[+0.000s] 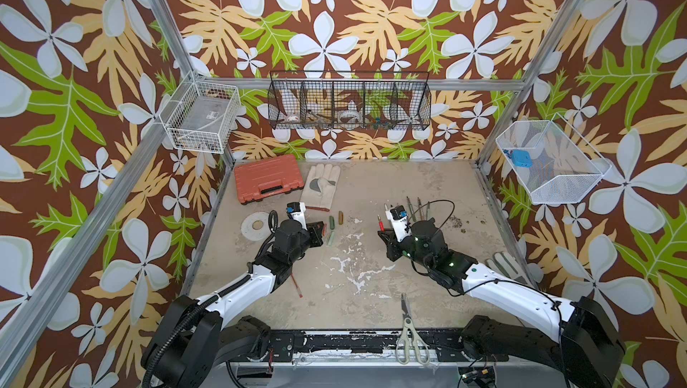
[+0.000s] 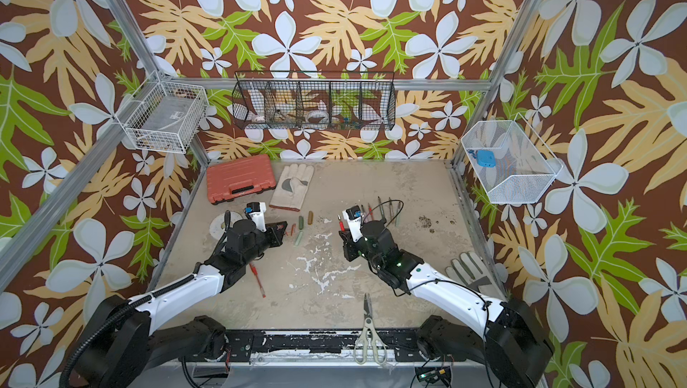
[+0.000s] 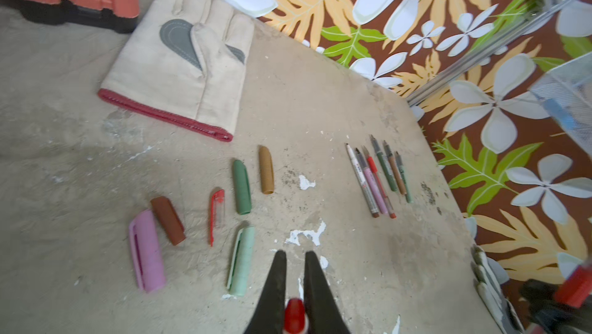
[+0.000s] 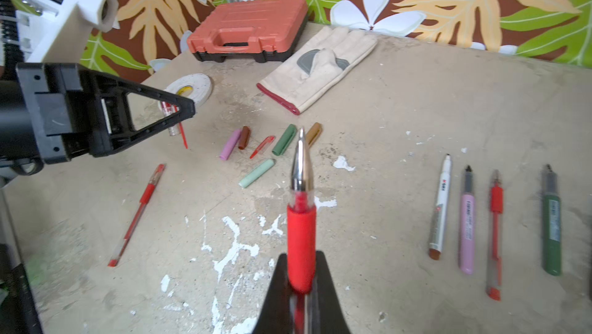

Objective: Remove pen caps from pens
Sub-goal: Place the pen cap at the center of the table.

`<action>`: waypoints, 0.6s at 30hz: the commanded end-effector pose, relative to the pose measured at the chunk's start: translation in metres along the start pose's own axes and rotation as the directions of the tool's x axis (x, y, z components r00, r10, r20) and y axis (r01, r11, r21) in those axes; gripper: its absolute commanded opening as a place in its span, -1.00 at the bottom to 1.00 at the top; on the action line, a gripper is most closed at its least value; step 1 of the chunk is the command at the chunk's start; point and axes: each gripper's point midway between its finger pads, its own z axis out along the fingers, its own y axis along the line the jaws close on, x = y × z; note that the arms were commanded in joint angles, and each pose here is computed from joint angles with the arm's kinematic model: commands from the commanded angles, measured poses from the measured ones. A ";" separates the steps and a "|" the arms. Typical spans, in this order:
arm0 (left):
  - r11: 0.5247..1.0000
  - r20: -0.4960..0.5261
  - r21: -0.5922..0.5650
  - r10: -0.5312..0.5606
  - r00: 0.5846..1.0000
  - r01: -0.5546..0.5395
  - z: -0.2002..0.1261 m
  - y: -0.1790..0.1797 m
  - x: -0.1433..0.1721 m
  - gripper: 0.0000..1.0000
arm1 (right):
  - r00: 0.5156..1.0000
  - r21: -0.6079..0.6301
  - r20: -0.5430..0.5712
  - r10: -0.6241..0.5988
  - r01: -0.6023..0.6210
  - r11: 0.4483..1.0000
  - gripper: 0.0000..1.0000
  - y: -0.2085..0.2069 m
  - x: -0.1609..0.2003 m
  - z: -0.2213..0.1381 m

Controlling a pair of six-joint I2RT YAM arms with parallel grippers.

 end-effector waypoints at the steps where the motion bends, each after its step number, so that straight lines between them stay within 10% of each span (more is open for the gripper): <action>1: 0.994 -0.018 -0.110 -0.007 1.000 0.005 0.003 0.021 0.004 -1.00 | 1.000 0.094 0.012 0.013 -0.014 0.995 -1.00 -0.017 -0.003 -0.002; 18: 0.962 -0.186 -0.274 -0.048 0.981 -0.005 0.034 0.055 0.042 -1.00 | 0.997 0.118 0.021 0.076 -0.078 0.990 -1.00 -0.037 -0.002 -0.006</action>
